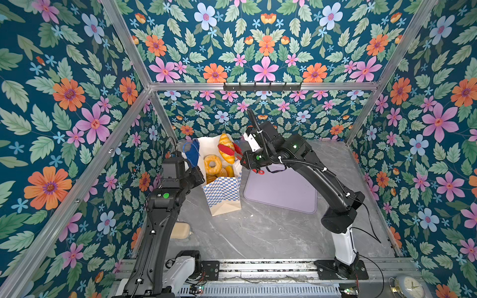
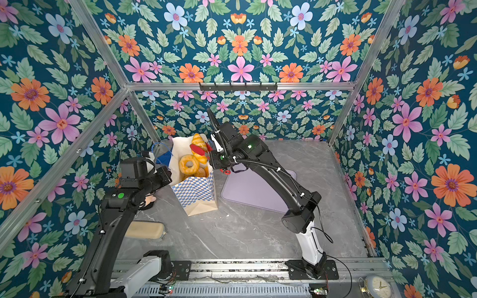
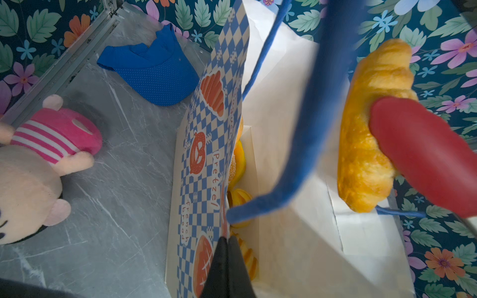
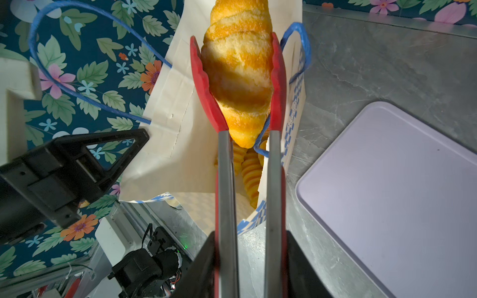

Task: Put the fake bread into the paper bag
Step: 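Lower the croissant into the bag and open the right tongs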

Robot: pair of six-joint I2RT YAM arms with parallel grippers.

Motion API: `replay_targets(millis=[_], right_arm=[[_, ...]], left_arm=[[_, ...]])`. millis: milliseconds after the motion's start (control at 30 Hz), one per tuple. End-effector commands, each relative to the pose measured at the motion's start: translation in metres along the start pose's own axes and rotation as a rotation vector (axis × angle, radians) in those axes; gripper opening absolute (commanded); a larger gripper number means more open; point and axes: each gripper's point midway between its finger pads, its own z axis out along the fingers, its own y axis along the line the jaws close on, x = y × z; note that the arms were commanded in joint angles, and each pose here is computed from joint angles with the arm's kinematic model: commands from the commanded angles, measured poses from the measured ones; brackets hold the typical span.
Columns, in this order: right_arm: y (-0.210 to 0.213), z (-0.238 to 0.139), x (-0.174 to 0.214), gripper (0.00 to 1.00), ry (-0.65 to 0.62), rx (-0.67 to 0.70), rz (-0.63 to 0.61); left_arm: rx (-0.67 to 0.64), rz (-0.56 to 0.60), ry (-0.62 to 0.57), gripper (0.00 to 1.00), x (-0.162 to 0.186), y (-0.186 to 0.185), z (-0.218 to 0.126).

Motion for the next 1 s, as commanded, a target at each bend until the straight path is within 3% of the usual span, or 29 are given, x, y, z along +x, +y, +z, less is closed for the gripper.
replay_targets(millis=[0, 967], right_arm=[[0.002, 0.0, 0.004, 0.4, 0.013, 0.004, -0.02], [0.022, -0.018, 0.003, 0.51, 0.004, -0.083, -0.02]], left_arm=[[-0.006, -0.001, 0.004, 0.0, 0.002, 0.002, 0.002], [-0.004, 0.0, -0.002, 0.01, -0.001, 0.0, 0.0]])
